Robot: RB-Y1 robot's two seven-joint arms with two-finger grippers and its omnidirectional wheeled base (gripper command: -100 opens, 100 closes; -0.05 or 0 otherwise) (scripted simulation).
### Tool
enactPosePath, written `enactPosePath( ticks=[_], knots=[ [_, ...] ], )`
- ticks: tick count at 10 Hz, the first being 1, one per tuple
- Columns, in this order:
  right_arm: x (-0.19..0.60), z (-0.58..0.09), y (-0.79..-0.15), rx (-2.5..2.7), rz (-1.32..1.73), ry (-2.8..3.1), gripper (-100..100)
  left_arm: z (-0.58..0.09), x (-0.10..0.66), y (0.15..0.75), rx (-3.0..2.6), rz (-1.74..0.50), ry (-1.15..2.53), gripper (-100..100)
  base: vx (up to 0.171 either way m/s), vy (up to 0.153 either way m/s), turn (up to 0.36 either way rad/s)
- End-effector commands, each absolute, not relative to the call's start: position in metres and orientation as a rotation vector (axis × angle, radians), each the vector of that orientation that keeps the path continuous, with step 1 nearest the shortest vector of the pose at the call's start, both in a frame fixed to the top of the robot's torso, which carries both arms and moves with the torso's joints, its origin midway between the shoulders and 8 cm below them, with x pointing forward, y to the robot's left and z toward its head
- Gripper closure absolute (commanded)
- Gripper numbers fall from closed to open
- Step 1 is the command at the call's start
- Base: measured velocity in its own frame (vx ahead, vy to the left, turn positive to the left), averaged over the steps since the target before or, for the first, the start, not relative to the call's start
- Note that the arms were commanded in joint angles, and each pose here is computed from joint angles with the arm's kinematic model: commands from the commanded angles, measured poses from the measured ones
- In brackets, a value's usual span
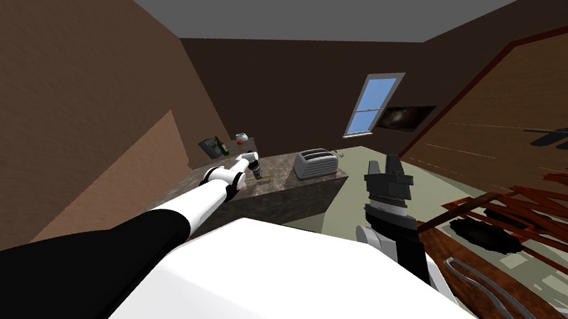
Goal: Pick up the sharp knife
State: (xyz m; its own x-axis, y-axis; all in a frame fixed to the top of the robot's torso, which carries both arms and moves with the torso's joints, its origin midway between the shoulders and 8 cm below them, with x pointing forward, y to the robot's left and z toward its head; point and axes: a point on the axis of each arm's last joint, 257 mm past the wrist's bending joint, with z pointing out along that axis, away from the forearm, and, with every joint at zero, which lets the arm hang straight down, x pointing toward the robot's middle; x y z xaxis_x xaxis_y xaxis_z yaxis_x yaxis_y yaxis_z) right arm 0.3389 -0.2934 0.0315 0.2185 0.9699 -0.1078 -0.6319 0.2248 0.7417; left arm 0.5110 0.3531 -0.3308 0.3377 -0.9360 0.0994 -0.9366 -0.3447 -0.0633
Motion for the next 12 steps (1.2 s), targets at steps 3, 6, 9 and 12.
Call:
enactPosePath(
  ticks=[3,6,9,12],
  knots=[
    [0.339,0.031,-0.293,0.635,1.218,0.647,0,-0.318,0.512,0.357,2.570,0.167,-1.797,-100,0.002,-0.041,-0.011],
    [0.339,0.032,-0.293,0.635,1.218,0.647,0,-0.306,0.513,0.362,2.575,0.148,-1.798,-100,-0.003,-0.060,-0.010],
    [0.339,0.031,-0.293,0.635,1.218,0.647,0,-0.316,0.512,0.360,2.578,0.155,-1.802,-100,0.000,-0.005,0.000],
    [0.339,0.031,-0.293,0.635,1.218,0.647,0,-0.321,0.513,0.360,2.580,0.159,-1.805,-100,0.000,0.000,0.000]
  ],
)
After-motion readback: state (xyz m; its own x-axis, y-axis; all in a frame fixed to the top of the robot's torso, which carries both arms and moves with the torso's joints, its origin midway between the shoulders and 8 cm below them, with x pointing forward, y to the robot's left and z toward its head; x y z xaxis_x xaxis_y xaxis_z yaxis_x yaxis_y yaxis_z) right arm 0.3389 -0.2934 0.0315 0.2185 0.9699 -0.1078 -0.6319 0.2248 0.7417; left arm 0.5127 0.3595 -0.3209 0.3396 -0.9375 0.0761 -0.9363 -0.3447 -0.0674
